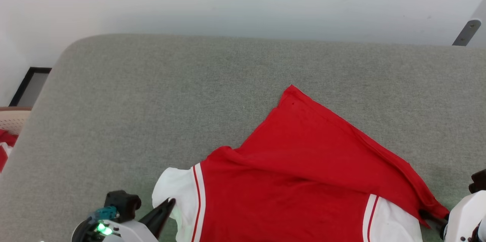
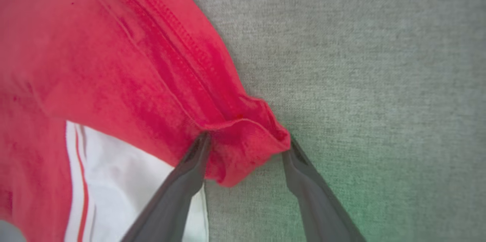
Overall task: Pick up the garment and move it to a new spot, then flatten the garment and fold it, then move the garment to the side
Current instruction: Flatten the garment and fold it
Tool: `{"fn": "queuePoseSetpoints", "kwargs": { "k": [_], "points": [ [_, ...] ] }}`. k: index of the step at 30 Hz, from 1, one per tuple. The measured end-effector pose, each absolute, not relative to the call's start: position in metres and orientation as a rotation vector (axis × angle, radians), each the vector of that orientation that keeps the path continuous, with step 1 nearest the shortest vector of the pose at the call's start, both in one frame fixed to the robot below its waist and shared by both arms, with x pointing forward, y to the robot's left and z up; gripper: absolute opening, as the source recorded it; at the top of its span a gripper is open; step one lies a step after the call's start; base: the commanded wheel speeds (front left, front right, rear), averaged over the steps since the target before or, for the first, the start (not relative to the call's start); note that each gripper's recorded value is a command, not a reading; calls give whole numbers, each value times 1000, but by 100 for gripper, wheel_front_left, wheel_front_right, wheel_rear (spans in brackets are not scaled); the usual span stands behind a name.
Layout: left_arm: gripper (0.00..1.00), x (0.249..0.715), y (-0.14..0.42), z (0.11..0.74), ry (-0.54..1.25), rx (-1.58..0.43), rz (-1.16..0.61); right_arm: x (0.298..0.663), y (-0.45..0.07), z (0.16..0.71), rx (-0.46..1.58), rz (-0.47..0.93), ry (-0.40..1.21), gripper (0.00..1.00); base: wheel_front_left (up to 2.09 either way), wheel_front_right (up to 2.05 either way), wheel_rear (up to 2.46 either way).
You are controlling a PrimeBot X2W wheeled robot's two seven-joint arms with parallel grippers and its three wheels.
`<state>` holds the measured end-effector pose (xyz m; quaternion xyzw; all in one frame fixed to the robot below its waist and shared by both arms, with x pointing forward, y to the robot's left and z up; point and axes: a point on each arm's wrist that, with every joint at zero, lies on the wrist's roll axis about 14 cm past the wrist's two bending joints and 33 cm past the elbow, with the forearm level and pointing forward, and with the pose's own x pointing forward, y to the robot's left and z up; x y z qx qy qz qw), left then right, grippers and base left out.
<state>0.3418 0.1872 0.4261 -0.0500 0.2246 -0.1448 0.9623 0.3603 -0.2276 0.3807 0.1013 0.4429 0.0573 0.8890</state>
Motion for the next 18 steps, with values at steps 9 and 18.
{"fn": "queuePoseSetpoints", "kwargs": {
  "k": [9,18],
  "points": [
    [0,340,185,428,450,-111,-290,378,-211,418,142,199,826,100,0,0,0],
    [0,340,184,429,447,-124,-287,440,-155,491,25,372,585,100,0,0,0]
  ]
}}
